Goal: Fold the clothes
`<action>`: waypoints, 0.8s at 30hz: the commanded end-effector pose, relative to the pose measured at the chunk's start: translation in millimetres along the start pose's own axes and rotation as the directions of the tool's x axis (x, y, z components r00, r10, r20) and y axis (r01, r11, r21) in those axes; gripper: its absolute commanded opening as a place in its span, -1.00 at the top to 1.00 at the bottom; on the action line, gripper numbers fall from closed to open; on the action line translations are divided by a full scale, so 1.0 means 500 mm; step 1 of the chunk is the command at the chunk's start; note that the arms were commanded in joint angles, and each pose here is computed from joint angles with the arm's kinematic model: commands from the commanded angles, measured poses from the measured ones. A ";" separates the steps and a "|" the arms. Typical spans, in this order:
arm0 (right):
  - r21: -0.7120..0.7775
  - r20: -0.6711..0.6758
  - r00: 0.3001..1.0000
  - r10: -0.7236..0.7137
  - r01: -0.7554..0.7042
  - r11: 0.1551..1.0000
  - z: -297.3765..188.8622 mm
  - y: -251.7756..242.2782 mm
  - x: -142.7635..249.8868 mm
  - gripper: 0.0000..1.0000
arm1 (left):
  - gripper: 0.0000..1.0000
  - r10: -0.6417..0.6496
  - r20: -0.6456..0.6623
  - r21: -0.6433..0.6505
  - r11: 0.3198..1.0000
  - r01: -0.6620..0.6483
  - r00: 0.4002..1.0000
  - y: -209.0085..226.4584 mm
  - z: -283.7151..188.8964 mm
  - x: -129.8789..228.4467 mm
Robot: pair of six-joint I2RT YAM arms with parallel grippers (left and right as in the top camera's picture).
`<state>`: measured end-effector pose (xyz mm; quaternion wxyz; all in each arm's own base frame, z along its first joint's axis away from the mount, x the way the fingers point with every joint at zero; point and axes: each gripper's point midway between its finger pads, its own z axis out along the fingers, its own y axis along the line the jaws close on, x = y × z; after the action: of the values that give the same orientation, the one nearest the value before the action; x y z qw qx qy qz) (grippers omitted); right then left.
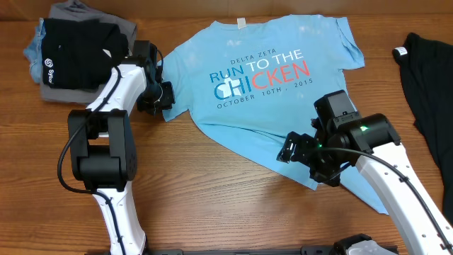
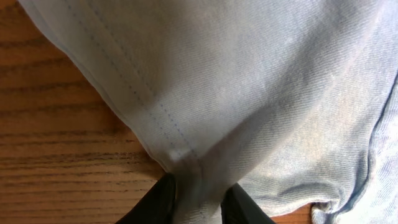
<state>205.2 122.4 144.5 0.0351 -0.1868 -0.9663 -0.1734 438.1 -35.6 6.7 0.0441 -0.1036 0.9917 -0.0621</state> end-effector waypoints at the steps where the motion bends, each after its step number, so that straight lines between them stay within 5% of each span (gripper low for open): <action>1: 0.036 0.021 0.996 0.091 -0.092 0.995 0.014 -0.025 0.000 -1.00 | 0.76 0.007 0.014 -0.010 1.000 -0.007 1.000 -0.002 0.001 -0.012; 3: 0.039 0.024 0.995 0.096 -0.097 0.995 0.029 -0.032 -0.003 -1.00 | 0.92 0.007 0.014 -0.010 1.000 -0.007 1.000 -0.002 0.001 -0.012; 11: 0.108 0.069 0.970 0.234 -0.240 0.965 0.098 -0.090 -0.014 -1.00 | 0.92 0.004 0.002 -0.018 1.000 -0.004 1.000 0.002 0.001 -0.006; 14: 0.160 0.115 0.955 0.275 -0.291 0.943 0.117 -0.123 -0.026 -1.00 | 0.73 0.003 -0.006 -0.020 1.000 -0.004 1.000 0.003 0.001 -0.002; 18: 0.152 0.155 0.943 0.296 -0.319 0.936 0.130 -0.138 -0.051 -1.00 | 0.71 0.004 -0.007 -0.020 1.000 -0.004 1.000 0.003 0.001 -0.002; 24: 0.176 0.230 0.911 0.343 -0.385 0.906 0.116 -0.179 -0.084 -1.00 | 0.92 0.003 -0.013 -0.022 1.000 -0.003 1.000 0.004 0.001 0.001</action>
<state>207.8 67.2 58.6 0.0092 -0.3535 -0.9330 -0.0673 433.0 -34.7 5.4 0.0333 -0.1061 0.9921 -0.0587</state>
